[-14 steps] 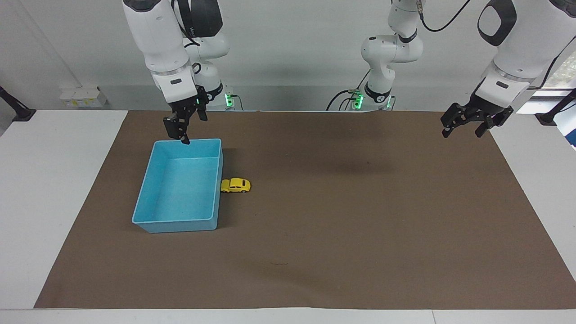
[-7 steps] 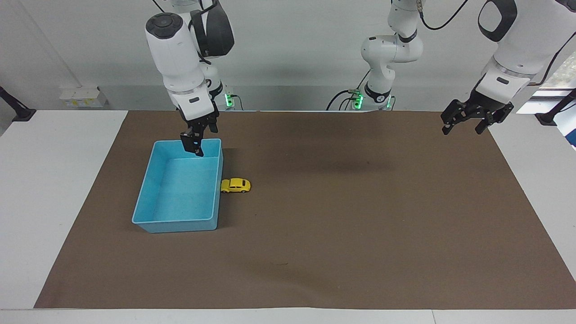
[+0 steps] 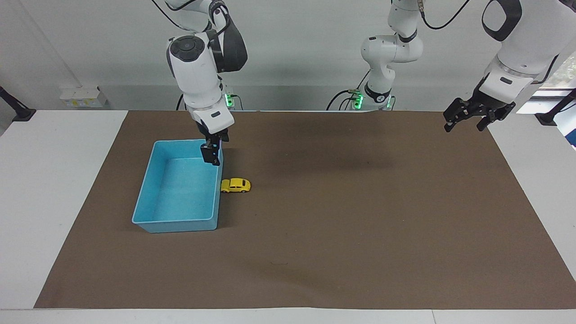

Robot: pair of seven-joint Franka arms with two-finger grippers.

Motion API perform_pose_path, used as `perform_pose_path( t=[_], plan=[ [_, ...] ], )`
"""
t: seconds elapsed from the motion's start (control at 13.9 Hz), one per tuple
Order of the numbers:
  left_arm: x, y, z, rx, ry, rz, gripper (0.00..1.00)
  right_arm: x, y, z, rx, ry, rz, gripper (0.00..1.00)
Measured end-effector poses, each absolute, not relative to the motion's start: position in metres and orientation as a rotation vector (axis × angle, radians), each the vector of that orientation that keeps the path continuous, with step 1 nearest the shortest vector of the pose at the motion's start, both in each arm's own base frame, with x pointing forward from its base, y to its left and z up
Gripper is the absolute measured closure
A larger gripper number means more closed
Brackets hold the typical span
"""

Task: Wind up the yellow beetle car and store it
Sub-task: 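Move the right gripper down to the car beside the box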

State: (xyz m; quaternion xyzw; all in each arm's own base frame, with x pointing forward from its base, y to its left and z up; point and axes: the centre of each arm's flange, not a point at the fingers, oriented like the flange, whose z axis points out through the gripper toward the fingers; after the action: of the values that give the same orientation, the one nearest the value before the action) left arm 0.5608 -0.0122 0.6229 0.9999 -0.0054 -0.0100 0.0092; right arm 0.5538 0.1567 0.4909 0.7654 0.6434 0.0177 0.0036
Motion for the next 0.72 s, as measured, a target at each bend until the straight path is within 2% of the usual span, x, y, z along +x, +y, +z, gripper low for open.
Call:
perform_pose_path(
  t=[0.29, 0.58, 0.72],
  plan=[
    [0.559, -0.014, 0.622, 3.124, -0.023, -0.057, 0.0, 0.549, 0.167, 0.459, 2.381, 2.04, 0.05, 0.0],
    [0.557, -0.018, 0.621, 3.127, -0.038, -0.081, 0.0, 0.546, 0.166, 0.449, 2.381, 2.042, 0.046, 0.0],
    [0.556, -0.017, 0.622, 3.128, -0.035, -0.079, 0.0, 0.546, 0.166, 0.427, 2.374, 2.035, 0.078, 0.0]
  ],
)
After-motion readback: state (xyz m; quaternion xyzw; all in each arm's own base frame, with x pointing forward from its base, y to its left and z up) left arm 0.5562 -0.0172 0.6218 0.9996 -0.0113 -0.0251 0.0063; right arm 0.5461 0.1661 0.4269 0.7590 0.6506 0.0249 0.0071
